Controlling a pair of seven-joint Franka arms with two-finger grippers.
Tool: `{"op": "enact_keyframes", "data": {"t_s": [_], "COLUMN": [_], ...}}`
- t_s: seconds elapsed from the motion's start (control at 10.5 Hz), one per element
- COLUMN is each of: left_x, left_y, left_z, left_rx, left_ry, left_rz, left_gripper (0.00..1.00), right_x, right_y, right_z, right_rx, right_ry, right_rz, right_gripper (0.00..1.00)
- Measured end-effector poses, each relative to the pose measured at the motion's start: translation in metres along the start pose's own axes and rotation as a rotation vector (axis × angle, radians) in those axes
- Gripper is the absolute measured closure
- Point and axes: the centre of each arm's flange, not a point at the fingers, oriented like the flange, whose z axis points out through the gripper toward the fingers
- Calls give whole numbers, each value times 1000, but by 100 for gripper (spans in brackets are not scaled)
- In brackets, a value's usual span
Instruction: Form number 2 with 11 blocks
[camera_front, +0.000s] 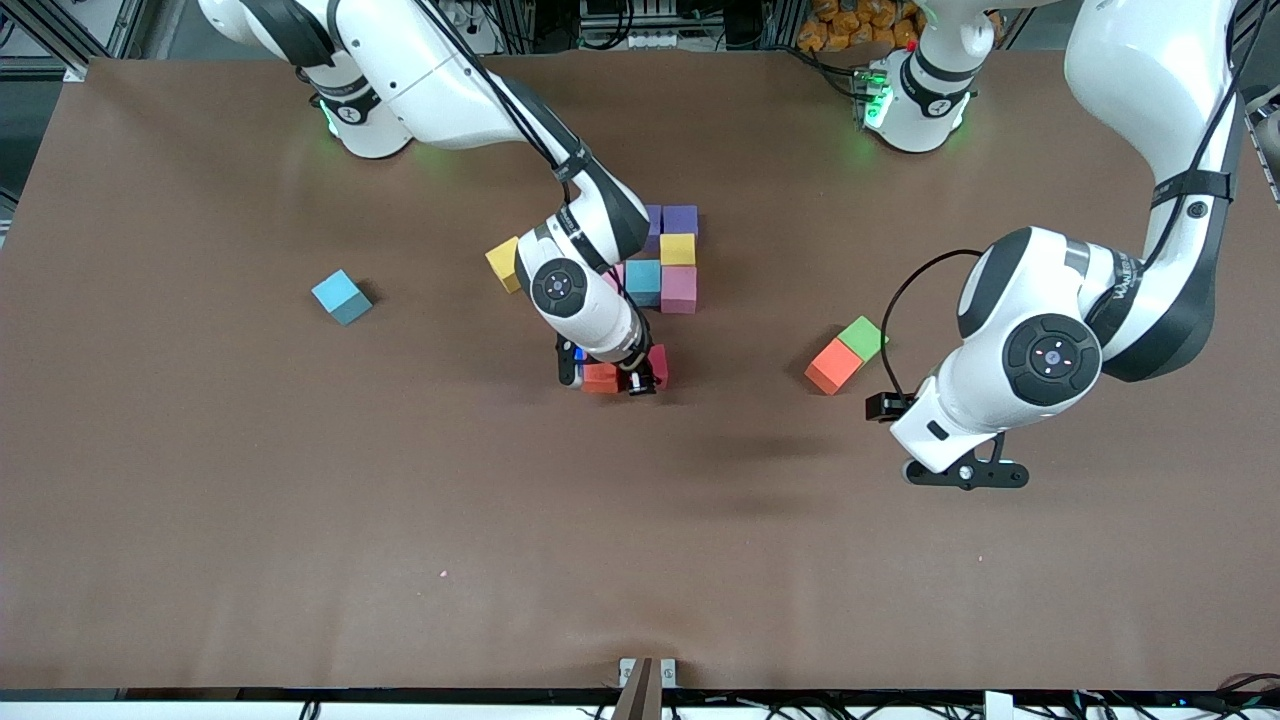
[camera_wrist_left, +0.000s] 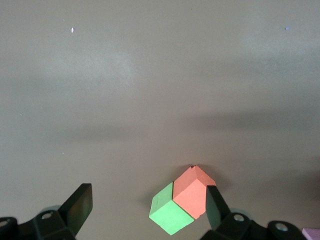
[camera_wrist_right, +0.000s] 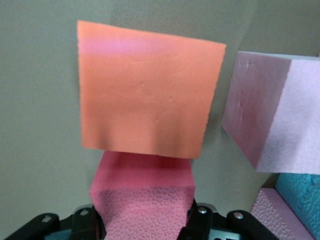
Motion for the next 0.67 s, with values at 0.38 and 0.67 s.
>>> {"op": "enact_keyframes", "data": {"t_s": [0.38,0.67], "left_x": [-3,-7], "left_y": [10,27], "left_z": [0,1], "left_rx": [1,0], "left_ry": [-1,-4], "left_rz": [15,29], "left_gripper": [0,0], "right_x": [2,4], "right_y": [-1,-2], "right_z": [-1,-1], "right_rx": [1,2], "right_ry": [1,4], "right_rz": [3,5], "right_gripper": [44,33]}}
